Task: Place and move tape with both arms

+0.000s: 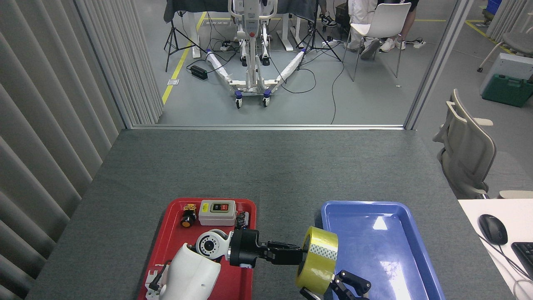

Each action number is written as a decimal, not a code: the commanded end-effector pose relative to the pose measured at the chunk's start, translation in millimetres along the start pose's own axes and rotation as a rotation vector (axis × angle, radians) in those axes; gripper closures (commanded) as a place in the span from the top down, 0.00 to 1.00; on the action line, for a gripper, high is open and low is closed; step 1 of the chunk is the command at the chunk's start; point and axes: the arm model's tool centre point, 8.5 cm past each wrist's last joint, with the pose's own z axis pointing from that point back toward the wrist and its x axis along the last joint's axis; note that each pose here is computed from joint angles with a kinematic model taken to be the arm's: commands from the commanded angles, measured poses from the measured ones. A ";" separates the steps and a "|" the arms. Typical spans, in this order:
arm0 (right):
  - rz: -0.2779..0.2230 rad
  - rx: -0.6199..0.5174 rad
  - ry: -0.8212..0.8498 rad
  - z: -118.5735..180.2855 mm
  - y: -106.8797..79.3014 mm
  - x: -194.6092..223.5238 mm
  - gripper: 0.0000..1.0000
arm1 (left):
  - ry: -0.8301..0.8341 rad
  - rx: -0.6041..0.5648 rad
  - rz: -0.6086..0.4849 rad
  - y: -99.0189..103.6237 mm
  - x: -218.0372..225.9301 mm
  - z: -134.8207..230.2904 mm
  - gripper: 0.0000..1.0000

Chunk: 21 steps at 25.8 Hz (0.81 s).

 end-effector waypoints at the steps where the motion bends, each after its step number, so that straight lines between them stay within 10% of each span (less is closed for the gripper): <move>1: 0.006 0.005 0.005 0.9 -0.6 -2.3 0.01 | -0.006 -0.023 -0.019 -3.2 3.3 -2.5 0.00; 4: 0.008 0.006 0.009 2.4 -0.8 -3.5 0.00 | -0.008 -0.028 -0.020 -5.1 3.8 -4.0 0.11; 11: 0.058 0.006 0.115 18.8 -10.2 -27.6 0.00 | -0.002 0.026 -0.038 4.7 6.4 6.9 0.99; 21: 0.141 0.112 0.434 49.4 -11.9 -76.0 0.00 | 0.014 0.151 -0.110 28.7 17.6 24.9 0.99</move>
